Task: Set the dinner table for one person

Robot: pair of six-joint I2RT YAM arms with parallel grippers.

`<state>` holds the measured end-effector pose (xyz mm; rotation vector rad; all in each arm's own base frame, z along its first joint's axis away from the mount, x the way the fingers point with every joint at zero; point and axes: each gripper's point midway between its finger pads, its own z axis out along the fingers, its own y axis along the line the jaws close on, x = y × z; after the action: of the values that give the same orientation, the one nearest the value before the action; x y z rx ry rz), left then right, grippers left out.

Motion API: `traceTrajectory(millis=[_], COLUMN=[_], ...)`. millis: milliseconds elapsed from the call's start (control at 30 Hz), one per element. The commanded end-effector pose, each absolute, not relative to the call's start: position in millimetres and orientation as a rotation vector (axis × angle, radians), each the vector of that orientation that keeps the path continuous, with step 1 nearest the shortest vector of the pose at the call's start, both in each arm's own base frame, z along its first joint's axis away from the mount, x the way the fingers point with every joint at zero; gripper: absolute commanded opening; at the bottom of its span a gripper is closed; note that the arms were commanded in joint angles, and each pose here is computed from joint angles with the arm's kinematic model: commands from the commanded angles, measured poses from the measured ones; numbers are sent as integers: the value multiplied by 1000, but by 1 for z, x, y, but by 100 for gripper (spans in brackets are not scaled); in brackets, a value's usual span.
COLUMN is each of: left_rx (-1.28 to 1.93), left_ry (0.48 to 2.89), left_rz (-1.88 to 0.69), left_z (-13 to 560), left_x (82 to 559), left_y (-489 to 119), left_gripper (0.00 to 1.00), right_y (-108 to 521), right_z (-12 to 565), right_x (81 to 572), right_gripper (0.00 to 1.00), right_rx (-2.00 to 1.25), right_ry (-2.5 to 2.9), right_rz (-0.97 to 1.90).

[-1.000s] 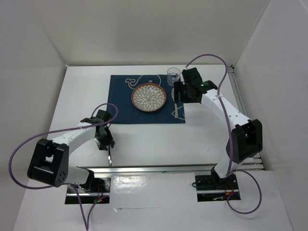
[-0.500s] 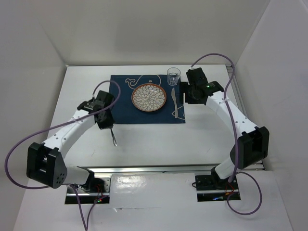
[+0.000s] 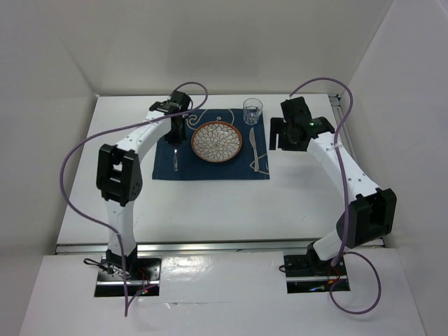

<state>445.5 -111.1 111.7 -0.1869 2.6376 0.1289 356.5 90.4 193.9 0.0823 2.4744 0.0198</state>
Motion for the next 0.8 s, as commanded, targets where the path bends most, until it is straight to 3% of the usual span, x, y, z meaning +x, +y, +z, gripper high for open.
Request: traceTrajectory(millis=[0,167,500,533,567,633,667,767], left_rx=[-107,-90,-125,-124,-124,-135,-136,-184], left_ry=[2670,2757,2755,2765,2765,2767,2757,2726], left_rz=[189,157,222,227,227,213,208,185], left_z=[109,65,42,37,37,37,42,56], left_x=[458,475,496,495,495,495,495,497], left_y=[-106,-102,-95,-95,-95,-97,-97,-99], left_gripper=[0,0,1,3,14,28,41,45], right_y=[78,65,60,60,60,60,61,61], right_z=[211,204,190,190,190,190,193,195], right_x=[349,344,343,343,343,343,345,344], right_gripper=[80,81,86,86,87,87,90,91], right_rx=[127,153,163,163,163,163,164,163], right_ry=[2435,2457,2495,2495,2495,2495,2487,2488], right_rz=[4,-25,-45,-45,-45,-45,-42,-42])
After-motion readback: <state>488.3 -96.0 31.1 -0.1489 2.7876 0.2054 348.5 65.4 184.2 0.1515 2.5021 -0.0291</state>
